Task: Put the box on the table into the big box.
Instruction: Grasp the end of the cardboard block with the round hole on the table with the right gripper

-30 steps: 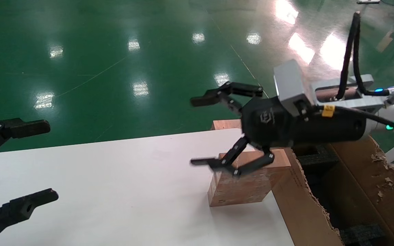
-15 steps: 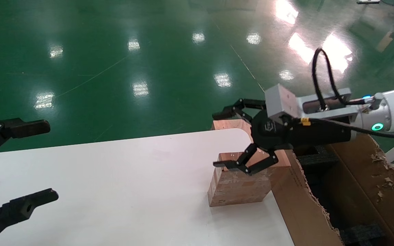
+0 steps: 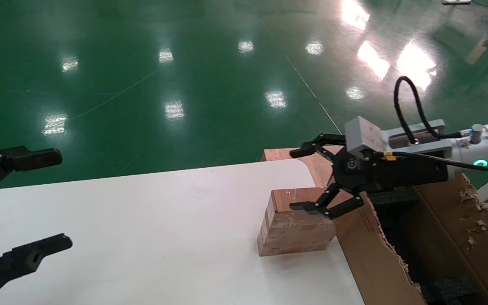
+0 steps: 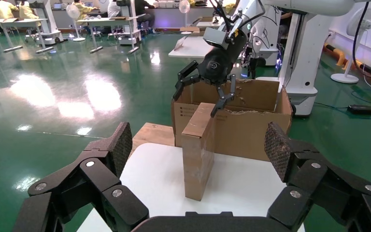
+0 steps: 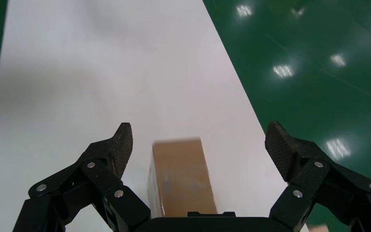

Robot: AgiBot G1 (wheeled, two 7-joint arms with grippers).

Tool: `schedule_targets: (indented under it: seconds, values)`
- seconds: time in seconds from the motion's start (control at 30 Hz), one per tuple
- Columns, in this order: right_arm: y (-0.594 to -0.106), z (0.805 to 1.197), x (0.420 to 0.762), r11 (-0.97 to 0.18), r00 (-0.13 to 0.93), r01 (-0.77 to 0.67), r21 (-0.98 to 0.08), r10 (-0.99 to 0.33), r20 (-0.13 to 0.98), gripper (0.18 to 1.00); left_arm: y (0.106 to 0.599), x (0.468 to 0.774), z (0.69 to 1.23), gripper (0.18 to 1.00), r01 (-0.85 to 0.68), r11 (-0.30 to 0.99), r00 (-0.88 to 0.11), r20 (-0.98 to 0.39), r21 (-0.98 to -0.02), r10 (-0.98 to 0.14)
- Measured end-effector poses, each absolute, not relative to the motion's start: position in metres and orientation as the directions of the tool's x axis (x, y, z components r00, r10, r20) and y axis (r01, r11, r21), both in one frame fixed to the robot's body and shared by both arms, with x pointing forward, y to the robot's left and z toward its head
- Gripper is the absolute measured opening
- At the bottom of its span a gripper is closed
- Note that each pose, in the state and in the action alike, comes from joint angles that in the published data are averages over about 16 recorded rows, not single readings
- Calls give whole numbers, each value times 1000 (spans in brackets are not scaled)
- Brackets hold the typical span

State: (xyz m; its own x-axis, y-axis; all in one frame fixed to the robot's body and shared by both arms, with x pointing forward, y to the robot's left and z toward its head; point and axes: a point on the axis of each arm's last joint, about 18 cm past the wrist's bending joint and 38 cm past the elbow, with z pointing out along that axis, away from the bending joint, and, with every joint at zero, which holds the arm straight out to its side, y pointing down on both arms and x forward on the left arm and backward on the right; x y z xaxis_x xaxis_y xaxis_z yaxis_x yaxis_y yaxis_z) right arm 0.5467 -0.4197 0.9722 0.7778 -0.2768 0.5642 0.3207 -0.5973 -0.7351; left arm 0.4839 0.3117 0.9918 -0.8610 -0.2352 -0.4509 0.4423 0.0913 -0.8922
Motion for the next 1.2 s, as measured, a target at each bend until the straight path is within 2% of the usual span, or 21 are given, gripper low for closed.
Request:
schedule_targets:
  seconds: [0.4, 1.2]
  values:
    - [-440, 951, 546, -629, 795, 250, -736, -300, 527, 1001, 312, 484, 992, 1001, 442, 91, -861, -451, -892, -235]
    - [-451, 929, 558, -672, 812, 193, -715, -300, 500, 1001, 312, 484, 992, 1001, 442, 91, -861, -451, -892, -235]
